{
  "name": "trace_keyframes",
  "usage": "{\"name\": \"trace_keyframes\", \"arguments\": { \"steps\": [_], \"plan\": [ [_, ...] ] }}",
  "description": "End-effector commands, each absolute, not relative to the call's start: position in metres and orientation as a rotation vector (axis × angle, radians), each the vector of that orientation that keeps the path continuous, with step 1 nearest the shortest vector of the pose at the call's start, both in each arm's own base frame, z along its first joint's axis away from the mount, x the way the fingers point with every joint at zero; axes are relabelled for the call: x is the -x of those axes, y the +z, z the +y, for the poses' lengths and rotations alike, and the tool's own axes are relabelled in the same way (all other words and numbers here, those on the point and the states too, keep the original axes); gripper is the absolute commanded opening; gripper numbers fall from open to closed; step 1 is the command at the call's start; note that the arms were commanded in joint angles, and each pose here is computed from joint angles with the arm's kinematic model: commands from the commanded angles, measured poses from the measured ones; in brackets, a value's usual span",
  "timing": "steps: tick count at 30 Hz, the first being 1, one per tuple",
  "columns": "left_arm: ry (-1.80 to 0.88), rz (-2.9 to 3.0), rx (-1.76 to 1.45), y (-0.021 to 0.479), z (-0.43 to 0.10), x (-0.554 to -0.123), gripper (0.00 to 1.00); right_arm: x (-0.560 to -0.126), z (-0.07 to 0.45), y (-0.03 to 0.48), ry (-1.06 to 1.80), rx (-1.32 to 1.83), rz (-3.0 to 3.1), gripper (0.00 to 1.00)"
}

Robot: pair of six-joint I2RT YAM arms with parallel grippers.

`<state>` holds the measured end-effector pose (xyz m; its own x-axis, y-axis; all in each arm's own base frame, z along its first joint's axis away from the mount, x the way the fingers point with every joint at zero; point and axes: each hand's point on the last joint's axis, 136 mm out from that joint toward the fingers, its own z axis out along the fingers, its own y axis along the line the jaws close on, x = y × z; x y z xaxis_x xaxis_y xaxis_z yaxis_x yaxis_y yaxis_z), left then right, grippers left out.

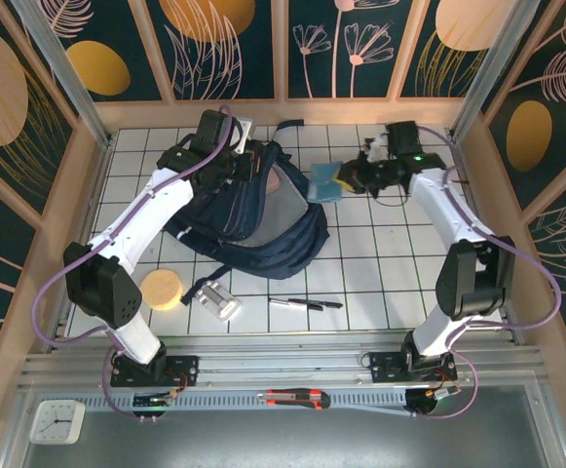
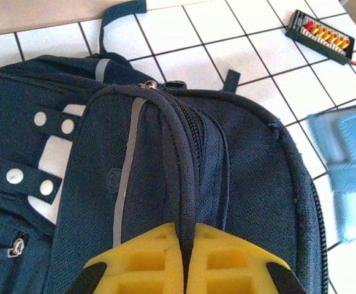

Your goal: Pack the student bag

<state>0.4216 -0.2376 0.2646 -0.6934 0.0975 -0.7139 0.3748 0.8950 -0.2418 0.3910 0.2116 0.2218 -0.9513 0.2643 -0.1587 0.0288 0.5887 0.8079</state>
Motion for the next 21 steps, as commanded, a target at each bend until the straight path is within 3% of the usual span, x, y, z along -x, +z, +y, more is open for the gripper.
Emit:
{"name": "trace_keyframes", "arguments": {
  "steps": [1,8,10,13,15,21],
  "plan": [
    [-0.538,2.214,-0.314,0.303,-0.240,-0.428,0.00,-0.398,0.269,0.228,1.458,-0.164,2.538,0.11],
    [-0.539,2.214,-0.312,0.303,-0.239,-0.424,0.00,-0.393,0.360,0.186,1.514,0.030,2.642,0.16],
    [-0.534,2.211,-0.309,0.303,-0.238,-0.424,0.00,-0.390,0.373,0.171,1.509,0.053,2.680,0.26],
    [-0.531,2.211,-0.314,0.301,-0.238,-0.425,0.00,-0.389,0.371,0.158,1.454,0.047,2.720,0.55],
    [-0.529,2.215,-0.316,0.300,-0.239,-0.426,0.00,-0.391,0.362,0.159,1.413,0.043,2.719,0.65],
    [-0.524,2.211,-0.324,0.299,-0.240,-0.429,0.00,-0.405,0.316,0.187,1.336,-0.048,2.638,0.71]
  ]
}}
